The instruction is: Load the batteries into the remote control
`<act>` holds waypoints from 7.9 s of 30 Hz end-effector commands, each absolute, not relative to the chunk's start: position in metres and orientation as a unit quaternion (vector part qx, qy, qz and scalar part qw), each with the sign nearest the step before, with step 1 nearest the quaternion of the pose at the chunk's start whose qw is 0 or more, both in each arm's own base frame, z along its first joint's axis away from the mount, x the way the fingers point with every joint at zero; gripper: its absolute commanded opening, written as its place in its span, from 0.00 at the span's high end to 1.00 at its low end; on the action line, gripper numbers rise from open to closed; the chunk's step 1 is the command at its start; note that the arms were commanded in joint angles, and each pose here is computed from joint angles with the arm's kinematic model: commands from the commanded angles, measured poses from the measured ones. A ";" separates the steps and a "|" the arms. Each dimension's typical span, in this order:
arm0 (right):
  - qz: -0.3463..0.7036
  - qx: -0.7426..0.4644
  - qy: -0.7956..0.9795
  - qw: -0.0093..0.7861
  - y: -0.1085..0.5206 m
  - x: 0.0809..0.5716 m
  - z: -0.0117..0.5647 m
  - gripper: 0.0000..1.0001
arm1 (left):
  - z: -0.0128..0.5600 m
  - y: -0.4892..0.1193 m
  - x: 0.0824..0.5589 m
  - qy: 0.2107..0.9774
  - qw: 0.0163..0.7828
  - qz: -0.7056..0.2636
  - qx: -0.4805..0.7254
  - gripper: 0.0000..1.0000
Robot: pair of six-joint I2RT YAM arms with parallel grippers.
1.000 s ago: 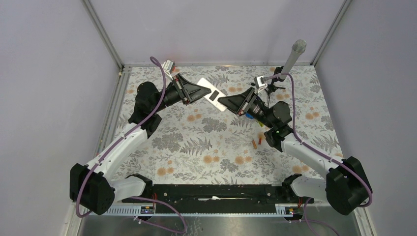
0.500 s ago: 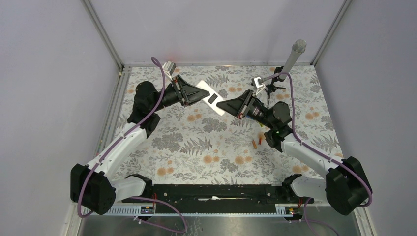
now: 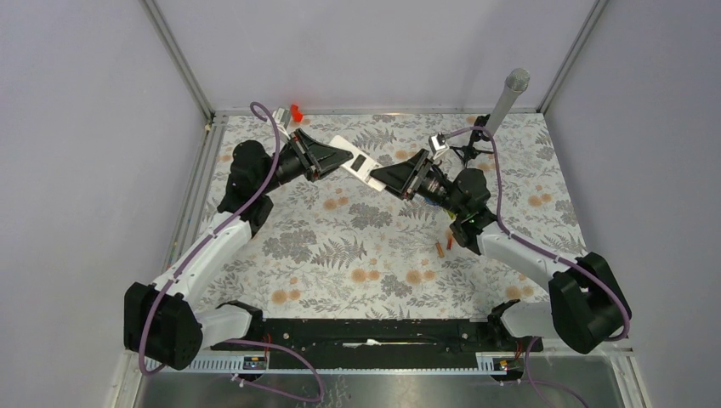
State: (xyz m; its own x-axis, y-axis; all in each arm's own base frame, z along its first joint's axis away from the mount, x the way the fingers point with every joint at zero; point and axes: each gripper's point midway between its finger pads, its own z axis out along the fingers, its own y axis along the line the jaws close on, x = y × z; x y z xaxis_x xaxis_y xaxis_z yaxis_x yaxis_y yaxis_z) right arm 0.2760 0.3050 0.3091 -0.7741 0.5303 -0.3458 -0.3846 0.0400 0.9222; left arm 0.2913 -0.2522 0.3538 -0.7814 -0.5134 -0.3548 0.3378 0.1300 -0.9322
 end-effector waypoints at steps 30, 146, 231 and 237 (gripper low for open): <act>0.624 0.150 0.718 0.270 0.290 0.277 0.257 0.88 | 0.319 -0.225 0.325 0.739 0.461 -0.491 -0.025 1.00; 0.080 0.090 0.956 0.266 0.134 0.275 0.053 0.66 | 0.320 -0.236 0.260 0.703 0.443 -0.536 0.151 1.00; 0.483 0.134 0.824 0.264 0.267 0.255 0.246 0.95 | 0.275 -0.237 0.309 0.686 0.472 -0.537 -0.134 1.00; 0.480 0.172 0.827 0.237 0.273 0.261 0.237 0.95 | 0.261 -0.239 0.310 0.699 0.464 -0.528 -0.132 1.00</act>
